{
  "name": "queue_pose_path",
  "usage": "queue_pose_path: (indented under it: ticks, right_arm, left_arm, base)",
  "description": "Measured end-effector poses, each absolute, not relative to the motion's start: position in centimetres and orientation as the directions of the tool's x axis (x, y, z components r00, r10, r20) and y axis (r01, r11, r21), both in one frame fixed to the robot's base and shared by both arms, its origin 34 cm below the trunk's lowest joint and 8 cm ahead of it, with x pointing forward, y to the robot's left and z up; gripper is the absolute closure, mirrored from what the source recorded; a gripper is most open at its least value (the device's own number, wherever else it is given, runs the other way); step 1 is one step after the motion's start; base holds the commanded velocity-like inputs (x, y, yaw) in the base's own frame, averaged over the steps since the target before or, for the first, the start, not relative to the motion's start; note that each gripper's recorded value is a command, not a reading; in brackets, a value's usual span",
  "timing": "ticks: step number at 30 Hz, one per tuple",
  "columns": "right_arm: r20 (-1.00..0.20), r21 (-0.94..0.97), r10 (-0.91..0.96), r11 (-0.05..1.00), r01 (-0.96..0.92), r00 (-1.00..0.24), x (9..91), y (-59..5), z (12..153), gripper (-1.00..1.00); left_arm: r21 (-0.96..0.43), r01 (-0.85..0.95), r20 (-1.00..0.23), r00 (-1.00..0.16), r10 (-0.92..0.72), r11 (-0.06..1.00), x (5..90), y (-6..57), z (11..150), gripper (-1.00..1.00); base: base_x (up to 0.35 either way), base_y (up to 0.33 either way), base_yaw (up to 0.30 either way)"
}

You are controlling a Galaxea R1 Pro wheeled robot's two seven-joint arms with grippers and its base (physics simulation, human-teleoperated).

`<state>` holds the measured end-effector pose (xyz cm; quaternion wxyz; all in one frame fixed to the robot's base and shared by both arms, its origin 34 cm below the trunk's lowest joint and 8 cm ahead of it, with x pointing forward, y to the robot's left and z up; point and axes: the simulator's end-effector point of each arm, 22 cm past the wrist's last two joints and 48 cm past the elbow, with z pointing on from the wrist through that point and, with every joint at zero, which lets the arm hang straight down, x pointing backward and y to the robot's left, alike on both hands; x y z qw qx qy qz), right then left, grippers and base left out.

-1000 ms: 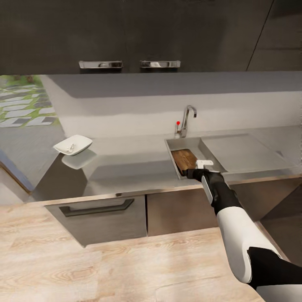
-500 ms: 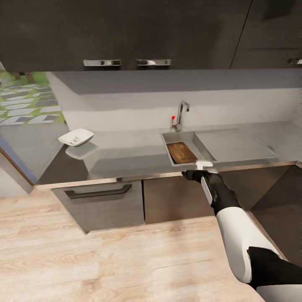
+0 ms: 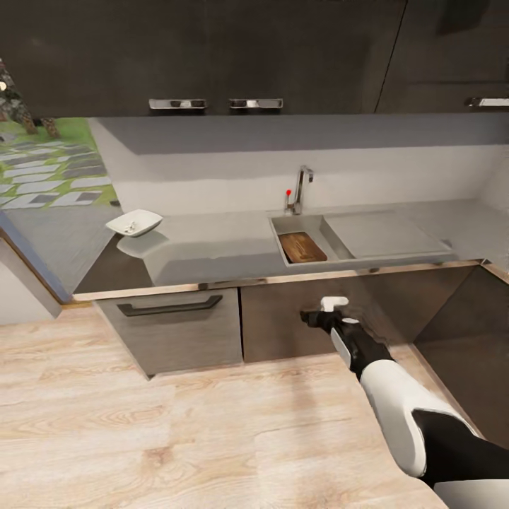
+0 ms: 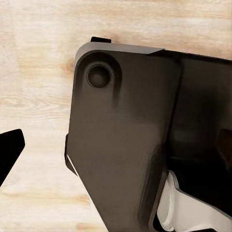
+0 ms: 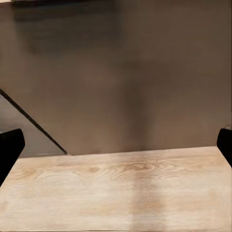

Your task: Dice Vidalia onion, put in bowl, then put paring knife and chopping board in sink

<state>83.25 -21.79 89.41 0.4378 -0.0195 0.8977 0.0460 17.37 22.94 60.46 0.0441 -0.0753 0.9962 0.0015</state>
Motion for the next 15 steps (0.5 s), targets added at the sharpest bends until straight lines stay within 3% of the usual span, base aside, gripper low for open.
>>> queue_pose_path:
  ticks: [6, 15]
  right_arm:
    - [-0.815, 0.095, 0.004, 0.987, -0.127, -0.58, 75.1, -19.1, 80.6, -1.0]
    - [-0.642, 0.122, -0.043, 0.98, -0.158, -0.765, 52.0, -17.7, 67.2, -1.0]
  left_arm:
    - [-0.004, -0.15, -0.088, -0.985, -0.15, 0.989, 17.4, 22.9, 60.5, -1.0]
    - [-0.006, -0.15, -0.09, -0.985, -0.15, 0.989, 17.4, 22.8, 60.5, -1.0]
  base:
    - [-0.003, 0.0, 0.0]
    - [0.0, 0.0, 0.0]
